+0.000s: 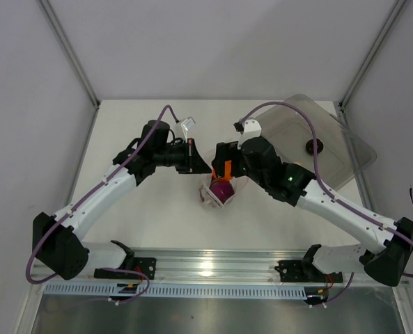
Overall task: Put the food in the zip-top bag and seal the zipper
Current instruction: Place the fake fruit in the zipper food storage bag, then adjust the zipper food storage bag at the center of the board.
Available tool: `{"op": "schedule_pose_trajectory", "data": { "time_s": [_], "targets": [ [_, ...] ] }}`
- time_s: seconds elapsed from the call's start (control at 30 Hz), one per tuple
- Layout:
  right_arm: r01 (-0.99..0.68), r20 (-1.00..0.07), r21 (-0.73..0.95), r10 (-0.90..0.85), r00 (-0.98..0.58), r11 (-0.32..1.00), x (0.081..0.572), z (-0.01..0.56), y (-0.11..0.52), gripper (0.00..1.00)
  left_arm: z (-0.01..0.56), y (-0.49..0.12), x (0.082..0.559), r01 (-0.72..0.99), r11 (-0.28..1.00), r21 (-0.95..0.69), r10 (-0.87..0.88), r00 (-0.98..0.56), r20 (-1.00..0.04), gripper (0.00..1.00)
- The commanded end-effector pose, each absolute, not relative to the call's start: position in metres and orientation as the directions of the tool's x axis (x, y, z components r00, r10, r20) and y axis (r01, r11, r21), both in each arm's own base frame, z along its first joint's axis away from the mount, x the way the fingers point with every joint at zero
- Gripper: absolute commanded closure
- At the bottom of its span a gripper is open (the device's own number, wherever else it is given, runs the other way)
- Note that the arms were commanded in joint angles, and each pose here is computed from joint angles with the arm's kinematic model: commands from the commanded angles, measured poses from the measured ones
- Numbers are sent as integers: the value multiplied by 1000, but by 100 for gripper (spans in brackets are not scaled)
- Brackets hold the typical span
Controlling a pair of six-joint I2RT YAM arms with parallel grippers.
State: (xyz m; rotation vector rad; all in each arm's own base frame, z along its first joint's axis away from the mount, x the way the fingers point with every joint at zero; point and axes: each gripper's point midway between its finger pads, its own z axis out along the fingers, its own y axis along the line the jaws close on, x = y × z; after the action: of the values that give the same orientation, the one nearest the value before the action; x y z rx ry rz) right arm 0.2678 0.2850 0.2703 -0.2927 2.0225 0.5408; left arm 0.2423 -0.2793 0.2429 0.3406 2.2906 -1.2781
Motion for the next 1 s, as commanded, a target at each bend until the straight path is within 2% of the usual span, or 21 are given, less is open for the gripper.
{"op": "schedule_pose_trajectory", "data": {
  "time_s": [0.0, 0.1, 0.5, 0.77, 0.87, 0.97],
  "targets": [
    [-424, -894, 296, 92, -438, 856, 261, 313, 276, 1, 269, -283, 247, 496, 497, -712, -41, -806, -591, 99],
    [-409, -888, 325, 126, -442, 852, 254, 323, 268, 1, 271, -283, 247, 500, 492, -713, -41, -804, -593, 99],
    [-297, -806, 361, 136, -576, 884, 228, 262, 239, 28, 280, -283, 245, 513, 479, -712, -46, -796, -604, 99],
    [-289, -752, 377, 108, -650, 880, 221, 213, 248, 36, 280, -283, 244, 516, 479, -710, -43, -795, -606, 100],
    [-294, -746, 391, 113, -656, 872, 224, 207, 255, 46, 279, -283, 244, 514, 476, -714, -42, -798, -602, 99],
    [-306, -742, 390, 100, -663, 869, 227, 202, 261, 67, 277, -282, 243, 510, 478, -715, -41, -800, -599, 100]
  ]
}}
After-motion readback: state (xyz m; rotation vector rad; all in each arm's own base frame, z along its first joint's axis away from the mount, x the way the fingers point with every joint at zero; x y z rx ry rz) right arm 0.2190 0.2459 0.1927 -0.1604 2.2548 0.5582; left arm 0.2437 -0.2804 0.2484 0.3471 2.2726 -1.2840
